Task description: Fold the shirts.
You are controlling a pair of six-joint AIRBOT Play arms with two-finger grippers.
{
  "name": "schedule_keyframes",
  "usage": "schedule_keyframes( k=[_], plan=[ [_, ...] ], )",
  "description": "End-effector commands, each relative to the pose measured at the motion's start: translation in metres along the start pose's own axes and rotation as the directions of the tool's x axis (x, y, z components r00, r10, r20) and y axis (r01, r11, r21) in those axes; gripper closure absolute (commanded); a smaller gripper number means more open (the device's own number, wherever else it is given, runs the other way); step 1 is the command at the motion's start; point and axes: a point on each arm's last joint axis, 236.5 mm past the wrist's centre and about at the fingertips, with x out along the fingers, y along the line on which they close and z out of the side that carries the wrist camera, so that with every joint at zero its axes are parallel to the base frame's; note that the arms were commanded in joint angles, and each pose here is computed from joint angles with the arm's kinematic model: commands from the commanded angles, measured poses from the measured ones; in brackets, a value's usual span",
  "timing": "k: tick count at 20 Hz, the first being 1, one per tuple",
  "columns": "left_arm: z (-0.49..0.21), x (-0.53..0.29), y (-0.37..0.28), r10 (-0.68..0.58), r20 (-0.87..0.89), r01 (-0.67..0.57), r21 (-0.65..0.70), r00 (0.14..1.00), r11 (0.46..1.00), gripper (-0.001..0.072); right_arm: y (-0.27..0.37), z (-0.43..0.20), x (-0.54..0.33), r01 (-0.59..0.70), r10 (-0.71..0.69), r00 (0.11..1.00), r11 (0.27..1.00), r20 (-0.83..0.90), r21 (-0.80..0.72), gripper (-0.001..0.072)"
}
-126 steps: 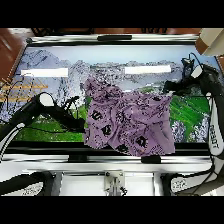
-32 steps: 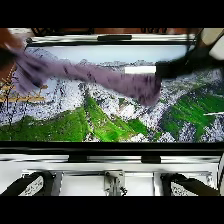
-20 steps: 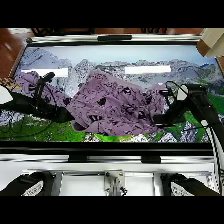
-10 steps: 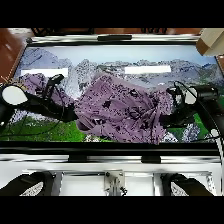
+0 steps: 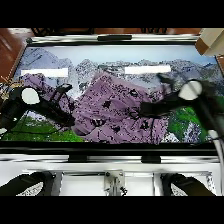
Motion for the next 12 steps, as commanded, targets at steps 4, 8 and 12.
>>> schedule_keyframes(
  k=[4, 8, 12],
  plan=[
    [-0.084, 0.045, 0.026, 0.036, -0.257, -0.042, -0.02, 0.966, 0.999, 0.0653, 0.115, -0.061, 0.133, -0.114, 0.087, 0.97, 0.988, -0.228, -0.108, 0.0077],
    [-0.094, 0.075, 0.027, 0.01, -0.235, -0.019, -0.035, 0.972, 0.999, 0.0653, 0.152, -0.066, 0.184, -0.191, 0.183, 0.96, 0.981, -0.213, -0.021, 0.0077],
    [-0.077, 0.081, 0.016, -0.038, -0.157, 0.029, -0.057, 0.987, 0.998, 0.0653, 0.151, -0.053, 0.208, -0.183, 0.191, 0.968, 0.981, -0.16, 0.064, 0.0077]
  ],
)
